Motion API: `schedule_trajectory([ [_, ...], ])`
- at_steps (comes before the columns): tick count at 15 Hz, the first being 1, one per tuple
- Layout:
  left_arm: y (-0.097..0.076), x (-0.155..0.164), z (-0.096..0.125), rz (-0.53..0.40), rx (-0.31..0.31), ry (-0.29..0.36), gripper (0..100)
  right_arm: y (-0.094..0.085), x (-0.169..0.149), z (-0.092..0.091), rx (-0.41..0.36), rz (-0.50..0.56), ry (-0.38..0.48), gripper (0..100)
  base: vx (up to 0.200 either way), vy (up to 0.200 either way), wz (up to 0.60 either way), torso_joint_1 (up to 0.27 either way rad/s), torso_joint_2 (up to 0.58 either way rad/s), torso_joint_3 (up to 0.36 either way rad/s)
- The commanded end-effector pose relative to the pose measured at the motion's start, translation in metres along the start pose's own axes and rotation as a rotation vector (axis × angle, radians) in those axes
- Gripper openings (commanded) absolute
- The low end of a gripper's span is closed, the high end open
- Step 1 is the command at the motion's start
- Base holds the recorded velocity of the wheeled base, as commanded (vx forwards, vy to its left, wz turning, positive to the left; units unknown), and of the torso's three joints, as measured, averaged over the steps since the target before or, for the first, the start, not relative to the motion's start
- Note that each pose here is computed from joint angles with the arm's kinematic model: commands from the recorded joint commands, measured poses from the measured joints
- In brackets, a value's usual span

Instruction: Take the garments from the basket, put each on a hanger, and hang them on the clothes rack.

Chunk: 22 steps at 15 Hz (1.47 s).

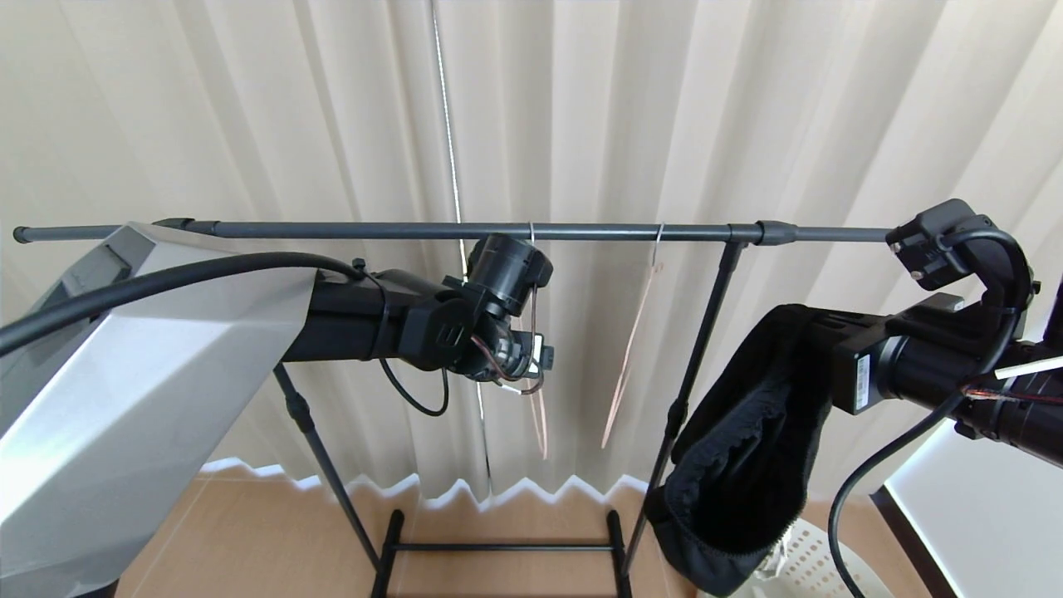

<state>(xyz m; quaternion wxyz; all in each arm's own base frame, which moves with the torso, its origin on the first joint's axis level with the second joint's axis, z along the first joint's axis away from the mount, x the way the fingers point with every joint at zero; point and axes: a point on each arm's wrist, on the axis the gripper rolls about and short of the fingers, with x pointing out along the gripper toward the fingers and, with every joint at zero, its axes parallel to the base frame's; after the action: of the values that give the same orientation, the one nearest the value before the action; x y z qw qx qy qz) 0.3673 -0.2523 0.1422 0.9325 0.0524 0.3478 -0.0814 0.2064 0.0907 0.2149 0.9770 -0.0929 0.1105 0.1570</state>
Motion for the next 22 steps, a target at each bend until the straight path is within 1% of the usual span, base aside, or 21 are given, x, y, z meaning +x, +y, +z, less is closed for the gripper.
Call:
schedule_trajectory([
  [1, 0.003, 0.000, 0.001, 0.012, -0.005, -0.002, 100, 0.000, 0.000, 0.000, 0.000, 0.000, -0.001, 0, 0.000, 0.000, 0.00, 0.000, 0.00, 0.000],
  [6, -0.001, 0.000, -0.001, 0.010, 0.000, 0.000, 100, 0.000, 0.000, 0.000, 0.000, 0.000, 0.000, 0, 0.000, 0.000, 0.00, 0.000, 0.00, 0.000],
  [7, -0.008, 0.002, -0.005, -0.001, 0.014, 0.007, 100, 0.000, 0.000, 0.000, 0.000, 0.000, 0.000, 0, 0.000, 0.000, 0.00, 0.000, 0.00, 0.000],
  [8, -0.013, 0.005, -0.008, -0.005, 0.023, 0.012, 100, 0.000, 0.000, 0.000, 0.000, 0.000, 0.000, 0, 0.000, 0.000, 0.00, 0.000, 0.00, 0.000],
  [12, -0.017, 0.014, -0.010, -0.006, 0.027, 0.018, 100, 0.000, 0.000, 0.000, 0.000, 0.000, -0.001, 0, 0.000, 0.000, 0.00, 0.000, 0.00, 0.000],
  [13, -0.024, 0.016, -0.013, -0.016, 0.042, 0.020, 100, 0.000, 0.000, 0.000, 0.000, 0.000, 0.000, 0, 0.000, 0.000, 0.00, 0.000, 0.00, 0.000],
  [16, -0.024, 0.015, -0.008, -0.020, 0.039, 0.005, 100, 0.000, 0.000, 0.000, 0.000, 0.000, 0.000, 0, 0.000, 0.000, 0.00, 0.000, 0.00, 0.000],
  [21, -0.024, 0.017, -0.011, -0.015, 0.039, 0.016, 100, 0.000, -0.001, 0.000, 0.000, 0.000, -0.003, 0, 0.000, 0.000, 0.00, 0.000, 0.00, 0.000],
  [22, -0.025, 0.018, -0.013, -0.014, 0.042, 0.020, 0, 0.000, -0.001, 0.000, 0.000, 0.000, -0.001, 0, 0.000, 0.000, 0.00, 0.000, 0.00, 0.000],
])
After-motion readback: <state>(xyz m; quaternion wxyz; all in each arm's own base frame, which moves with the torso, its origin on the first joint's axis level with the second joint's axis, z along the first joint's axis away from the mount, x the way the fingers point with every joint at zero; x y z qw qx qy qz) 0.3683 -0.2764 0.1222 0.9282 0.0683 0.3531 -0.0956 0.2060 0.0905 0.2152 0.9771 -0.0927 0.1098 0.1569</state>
